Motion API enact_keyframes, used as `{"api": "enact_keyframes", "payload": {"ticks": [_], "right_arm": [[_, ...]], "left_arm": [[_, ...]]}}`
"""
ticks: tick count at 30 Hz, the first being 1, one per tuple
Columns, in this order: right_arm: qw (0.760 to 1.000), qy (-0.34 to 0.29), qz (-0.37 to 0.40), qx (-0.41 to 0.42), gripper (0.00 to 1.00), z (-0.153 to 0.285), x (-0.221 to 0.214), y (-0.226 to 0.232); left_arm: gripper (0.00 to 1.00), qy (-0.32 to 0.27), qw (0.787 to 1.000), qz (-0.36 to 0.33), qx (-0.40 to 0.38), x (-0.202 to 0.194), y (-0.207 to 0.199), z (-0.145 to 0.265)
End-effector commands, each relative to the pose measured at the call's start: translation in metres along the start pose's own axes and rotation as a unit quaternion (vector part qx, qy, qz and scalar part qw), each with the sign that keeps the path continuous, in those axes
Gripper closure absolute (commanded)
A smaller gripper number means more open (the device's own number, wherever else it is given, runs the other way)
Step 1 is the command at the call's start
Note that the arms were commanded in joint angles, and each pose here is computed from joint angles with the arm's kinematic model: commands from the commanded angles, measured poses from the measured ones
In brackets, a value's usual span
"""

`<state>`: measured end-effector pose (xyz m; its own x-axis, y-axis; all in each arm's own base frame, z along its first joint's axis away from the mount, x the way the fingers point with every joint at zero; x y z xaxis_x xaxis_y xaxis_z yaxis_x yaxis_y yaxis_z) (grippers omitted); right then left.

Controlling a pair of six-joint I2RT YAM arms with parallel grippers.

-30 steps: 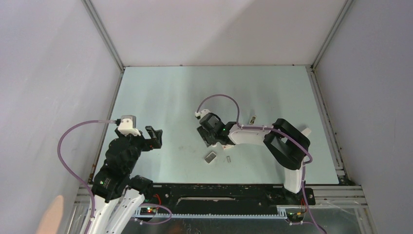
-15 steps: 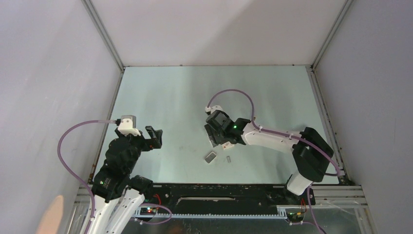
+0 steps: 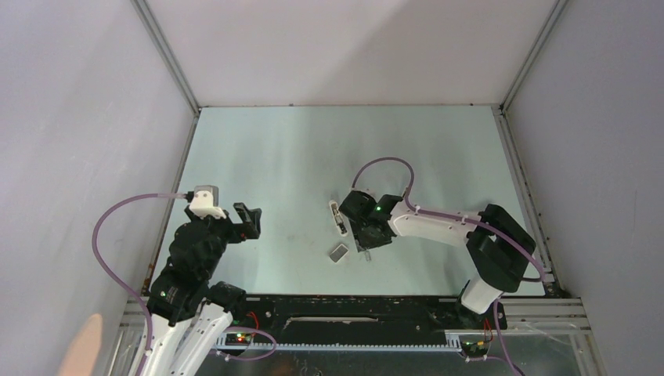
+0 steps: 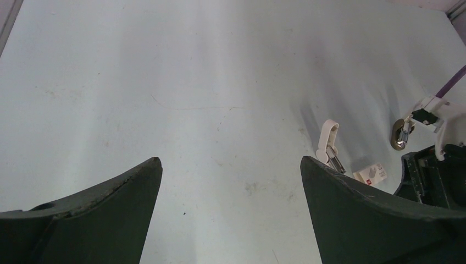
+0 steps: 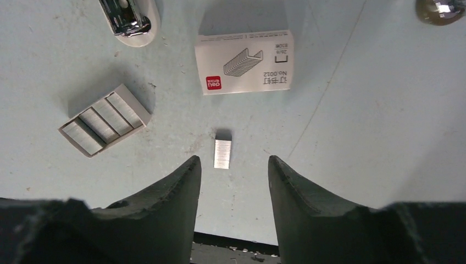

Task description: Load the staples into the stapler

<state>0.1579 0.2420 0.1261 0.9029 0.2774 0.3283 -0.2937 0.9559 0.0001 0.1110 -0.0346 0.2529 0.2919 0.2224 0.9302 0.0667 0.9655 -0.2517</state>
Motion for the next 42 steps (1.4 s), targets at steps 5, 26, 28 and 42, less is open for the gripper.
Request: {"api": "enact_keyframes", "payload": {"ticks": [5,26,28,42], "right_arm": [[0.999,0.028,-0.016,0.013,0.58,-0.018,-0.003,0.010],[0.998,0.056,-0.002,-0.008,0.79,-0.039,-0.011,0.010],[0.999,0.052,0.000,-0.007,0.82,-0.035,-0.011,0.010],[0.994,-0.089,0.031,0.058,0.86,0.007,0.021,0.022]], "left_arm": [[0.00,-0.021,1.000,-0.005,-0.013,0.004,-0.001,0.000],[0.00,-0.019,1.000,-0.006,-0.010,0.004,-0.001,0.000],[0.00,-0.019,1.000,-0.005,-0.010,0.004,-0.001,0.000],[0.00,-0.025,1.000,-0.004,-0.014,0.005,-0.001,0.002]]}}
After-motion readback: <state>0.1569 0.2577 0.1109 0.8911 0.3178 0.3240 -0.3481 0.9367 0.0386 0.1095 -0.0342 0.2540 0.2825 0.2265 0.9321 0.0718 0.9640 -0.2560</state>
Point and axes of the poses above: each gripper's point midway between its finger pads, its own z axis back along the fingers, its own y axis along the line the jaws close on, x = y × z, the point moved 9 cm from there along z, back along the fingers, and after that the axes turned 2 degrees about z, right-handed, at the moved point
